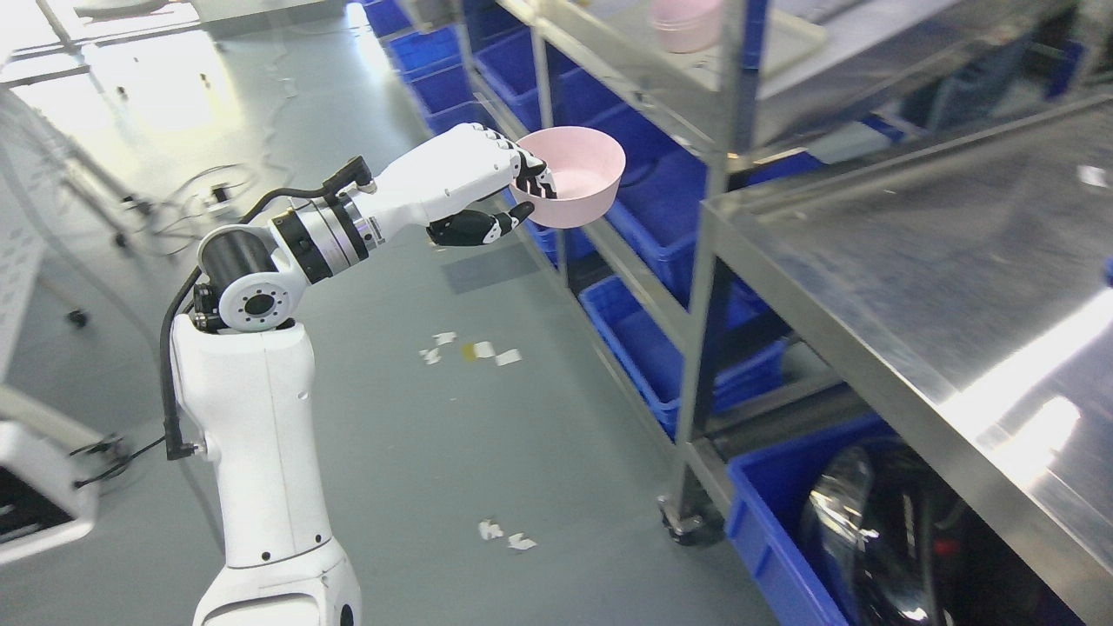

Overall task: Stack pink IKEA bowl on shelf middle layer
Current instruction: 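Hold the pink bowl raised in the left hand while driving to the shelf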

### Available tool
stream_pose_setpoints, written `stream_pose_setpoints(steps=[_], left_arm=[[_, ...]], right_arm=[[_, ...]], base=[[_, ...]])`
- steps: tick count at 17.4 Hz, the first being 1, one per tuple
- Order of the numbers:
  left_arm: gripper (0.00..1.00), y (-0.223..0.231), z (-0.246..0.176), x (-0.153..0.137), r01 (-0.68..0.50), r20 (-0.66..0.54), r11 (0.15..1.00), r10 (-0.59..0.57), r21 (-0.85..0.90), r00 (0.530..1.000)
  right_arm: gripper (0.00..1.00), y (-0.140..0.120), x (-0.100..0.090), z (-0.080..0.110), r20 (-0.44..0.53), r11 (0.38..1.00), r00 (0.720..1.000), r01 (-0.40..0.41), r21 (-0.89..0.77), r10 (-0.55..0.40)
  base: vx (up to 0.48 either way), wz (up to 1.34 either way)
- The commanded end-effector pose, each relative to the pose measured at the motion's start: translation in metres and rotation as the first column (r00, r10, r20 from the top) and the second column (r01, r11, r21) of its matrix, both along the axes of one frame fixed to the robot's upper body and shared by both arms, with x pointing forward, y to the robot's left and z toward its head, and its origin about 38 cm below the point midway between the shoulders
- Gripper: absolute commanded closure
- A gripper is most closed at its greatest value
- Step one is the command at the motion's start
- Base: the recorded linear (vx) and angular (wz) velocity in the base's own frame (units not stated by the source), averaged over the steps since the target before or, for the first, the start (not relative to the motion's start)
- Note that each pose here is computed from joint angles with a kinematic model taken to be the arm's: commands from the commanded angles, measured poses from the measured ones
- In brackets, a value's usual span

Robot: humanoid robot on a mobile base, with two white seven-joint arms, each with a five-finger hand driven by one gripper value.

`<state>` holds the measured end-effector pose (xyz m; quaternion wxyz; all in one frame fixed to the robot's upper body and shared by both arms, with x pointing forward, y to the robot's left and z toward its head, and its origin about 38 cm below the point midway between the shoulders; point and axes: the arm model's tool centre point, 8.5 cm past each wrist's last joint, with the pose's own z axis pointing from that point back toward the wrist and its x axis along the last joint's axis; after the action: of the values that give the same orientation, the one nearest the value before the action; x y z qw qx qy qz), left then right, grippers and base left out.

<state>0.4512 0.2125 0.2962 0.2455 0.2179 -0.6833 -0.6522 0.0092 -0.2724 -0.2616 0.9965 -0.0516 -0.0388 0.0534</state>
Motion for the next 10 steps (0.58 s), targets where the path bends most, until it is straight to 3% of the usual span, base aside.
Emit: stream_pose_setpoints(steps=[1, 5, 10], left_arm=[[0.98, 0.0096, 0.0073, -0.0038, -0.022, 0.028, 1.000, 0.022, 0.011, 0.999], [0.98, 0.0101, 0.0075, -0.0038, -0.024, 0.029, 1.000, 0.023, 0.009, 0.999], [0.98, 0.0076, 0.0083, -0.0039, -0.017, 0.032, 1.000, 0.017, 0.014, 0.999]], right_arm=[[0.00, -0.0108, 0.0028, 0.0009, 0.013, 1.000, 1.000, -0.001, -0.015, 0.002], [0.00, -0.0108, 0.0038, 0.0009, 0.014, 1.000, 1.000, -0.001, -0.015, 0.002], [0.00, -0.0108, 0.0028, 0.0009, 0.013, 1.000, 1.000, -0.001, -0.015, 0.002]], base=[[0.121, 1.21], [0.132, 1.19], [0.096, 0.69]])
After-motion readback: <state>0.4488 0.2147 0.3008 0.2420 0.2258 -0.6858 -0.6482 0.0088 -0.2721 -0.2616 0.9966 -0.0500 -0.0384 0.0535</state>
